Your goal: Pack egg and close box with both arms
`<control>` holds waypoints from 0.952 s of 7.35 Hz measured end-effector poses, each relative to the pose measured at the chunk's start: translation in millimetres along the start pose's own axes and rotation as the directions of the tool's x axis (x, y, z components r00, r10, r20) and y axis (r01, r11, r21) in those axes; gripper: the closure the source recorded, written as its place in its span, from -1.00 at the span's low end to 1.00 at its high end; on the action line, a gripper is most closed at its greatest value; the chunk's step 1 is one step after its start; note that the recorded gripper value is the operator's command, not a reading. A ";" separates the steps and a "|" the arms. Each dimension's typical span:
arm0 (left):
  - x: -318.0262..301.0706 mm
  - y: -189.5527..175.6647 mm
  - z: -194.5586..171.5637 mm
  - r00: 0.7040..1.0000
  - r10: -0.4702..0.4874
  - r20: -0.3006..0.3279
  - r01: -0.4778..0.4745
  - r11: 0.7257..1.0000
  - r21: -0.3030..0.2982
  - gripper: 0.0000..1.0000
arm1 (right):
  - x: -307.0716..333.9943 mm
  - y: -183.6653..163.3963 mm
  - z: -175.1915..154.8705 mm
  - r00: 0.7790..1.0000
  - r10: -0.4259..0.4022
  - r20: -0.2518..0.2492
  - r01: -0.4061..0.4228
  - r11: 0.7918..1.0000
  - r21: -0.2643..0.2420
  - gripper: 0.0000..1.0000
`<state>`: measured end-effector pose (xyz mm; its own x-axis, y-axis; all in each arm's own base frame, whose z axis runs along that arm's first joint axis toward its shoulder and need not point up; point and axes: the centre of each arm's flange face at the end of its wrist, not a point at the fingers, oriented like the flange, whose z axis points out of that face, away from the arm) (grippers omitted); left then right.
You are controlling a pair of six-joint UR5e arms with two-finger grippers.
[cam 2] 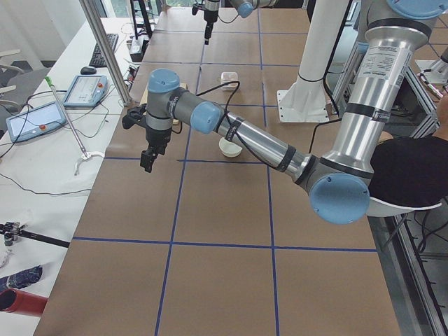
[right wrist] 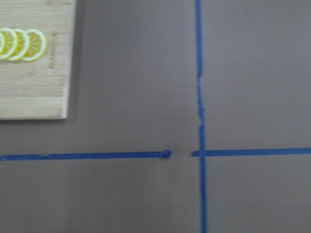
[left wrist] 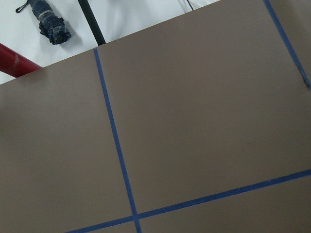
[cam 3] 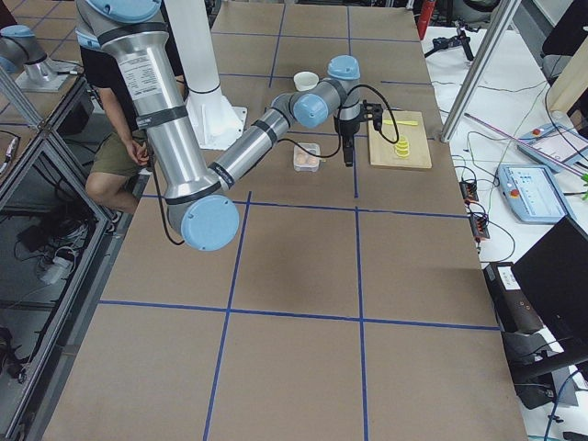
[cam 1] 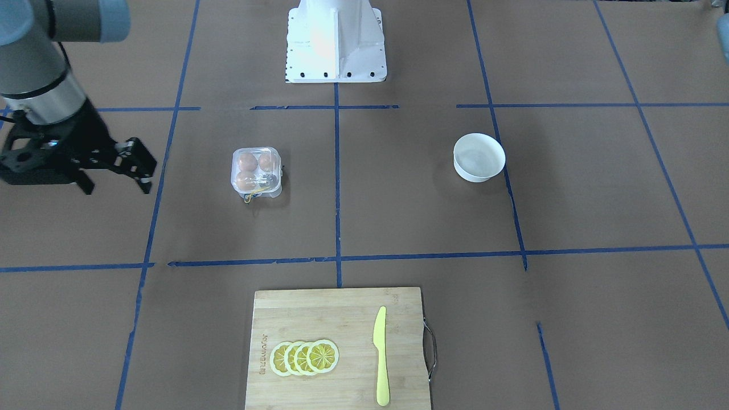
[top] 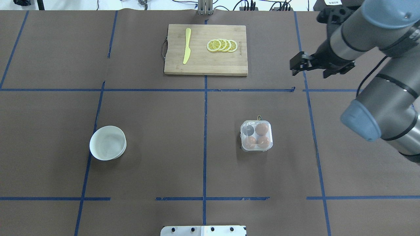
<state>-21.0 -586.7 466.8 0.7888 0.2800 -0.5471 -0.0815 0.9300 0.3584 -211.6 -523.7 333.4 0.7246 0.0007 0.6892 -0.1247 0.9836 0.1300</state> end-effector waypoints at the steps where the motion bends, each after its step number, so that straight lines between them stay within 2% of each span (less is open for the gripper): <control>1: -26.9 18.2 13.0 0.999 0.026 -0.037 -0.027 0.999 -0.030 -1.00 | 71.1 -7.9 -8.4 0.999 -0.035 -0.012 0.035 0.999 -0.022 -1.00; 3: -58.3 64.8 37.7 0.997 0.040 -0.064 -0.046 0.995 -0.087 -1.00 | 217.9 -12.2 -10.9 0.996 -0.090 -0.003 0.089 0.993 -0.081 -1.00; 5: -78.8 110.5 56.7 0.997 -0.006 -0.072 -0.004 0.990 -0.138 -1.00 | 342.9 3.1 9.3 0.994 -0.108 0.007 0.108 0.984 -0.144 -1.00; 7: -88.4 141.6 71.1 0.996 -0.042 -0.076 0.028 0.984 -0.178 -1.00 | 400.4 18.4 19.5 0.993 -0.116 0.037 0.121 0.979 -0.166 -1.00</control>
<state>-59.0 -496.7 619.7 0.7427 0.2577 -0.6181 -0.1666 0.9651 0.2022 63.0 -508.8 625.7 0.7085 -0.1204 0.6953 0.0782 0.9927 0.0921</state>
